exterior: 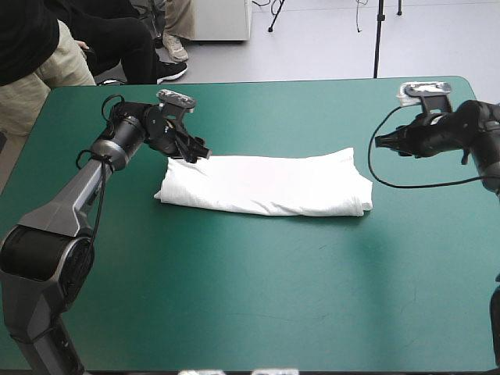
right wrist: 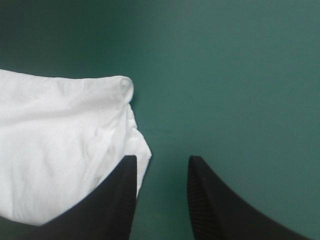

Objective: Fold the cloth

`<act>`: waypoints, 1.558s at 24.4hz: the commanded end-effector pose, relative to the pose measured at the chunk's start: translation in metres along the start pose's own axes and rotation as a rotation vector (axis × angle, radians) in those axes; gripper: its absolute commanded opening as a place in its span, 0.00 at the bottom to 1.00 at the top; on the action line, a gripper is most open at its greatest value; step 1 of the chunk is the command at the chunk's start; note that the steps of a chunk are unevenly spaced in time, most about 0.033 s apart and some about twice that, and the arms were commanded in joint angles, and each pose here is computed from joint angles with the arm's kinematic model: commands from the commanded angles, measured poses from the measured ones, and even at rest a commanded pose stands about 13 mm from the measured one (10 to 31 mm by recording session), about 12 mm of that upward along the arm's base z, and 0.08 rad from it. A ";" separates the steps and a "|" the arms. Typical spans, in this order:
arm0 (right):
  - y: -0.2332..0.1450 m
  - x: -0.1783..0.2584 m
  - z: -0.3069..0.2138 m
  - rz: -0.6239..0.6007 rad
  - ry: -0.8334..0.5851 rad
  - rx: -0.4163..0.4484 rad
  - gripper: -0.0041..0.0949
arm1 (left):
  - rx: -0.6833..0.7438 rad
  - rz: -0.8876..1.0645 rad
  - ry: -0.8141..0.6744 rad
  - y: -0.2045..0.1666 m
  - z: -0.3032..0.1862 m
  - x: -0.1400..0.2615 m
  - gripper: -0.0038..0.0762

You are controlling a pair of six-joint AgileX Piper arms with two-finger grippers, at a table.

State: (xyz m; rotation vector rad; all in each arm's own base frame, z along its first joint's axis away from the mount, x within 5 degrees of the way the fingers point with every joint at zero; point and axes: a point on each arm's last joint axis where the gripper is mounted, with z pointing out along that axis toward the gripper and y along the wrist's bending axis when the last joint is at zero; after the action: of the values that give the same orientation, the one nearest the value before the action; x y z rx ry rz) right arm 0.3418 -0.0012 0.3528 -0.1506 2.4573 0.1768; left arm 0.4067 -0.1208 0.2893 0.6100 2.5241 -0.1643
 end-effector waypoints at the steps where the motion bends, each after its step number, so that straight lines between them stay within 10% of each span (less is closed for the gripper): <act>1: -0.016 0.000 -0.029 0.047 -0.086 0.038 0.38 | 0.228 0.026 -0.112 -0.037 -0.025 -0.016 0.59; 22: -0.020 0.030 -0.002 0.118 -0.031 -0.139 0.39 | 0.516 -0.064 0.109 -0.104 0.096 0.007 0.53; 27: -0.017 0.036 0.024 0.183 0.072 -0.263 0.77 | 0.531 -0.057 0.132 -0.106 0.094 0.008 0.53; 38: 0.010 0.058 0.133 0.199 0.280 -0.370 0.69 | 0.536 -0.055 0.140 -0.106 0.093 0.009 0.53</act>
State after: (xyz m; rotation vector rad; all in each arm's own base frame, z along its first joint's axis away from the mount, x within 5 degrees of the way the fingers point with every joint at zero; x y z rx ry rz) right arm 0.3722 0.0197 0.2083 -0.0848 2.7373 0.7100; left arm 0.4038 -0.2248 0.2020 0.7489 2.6202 -0.8219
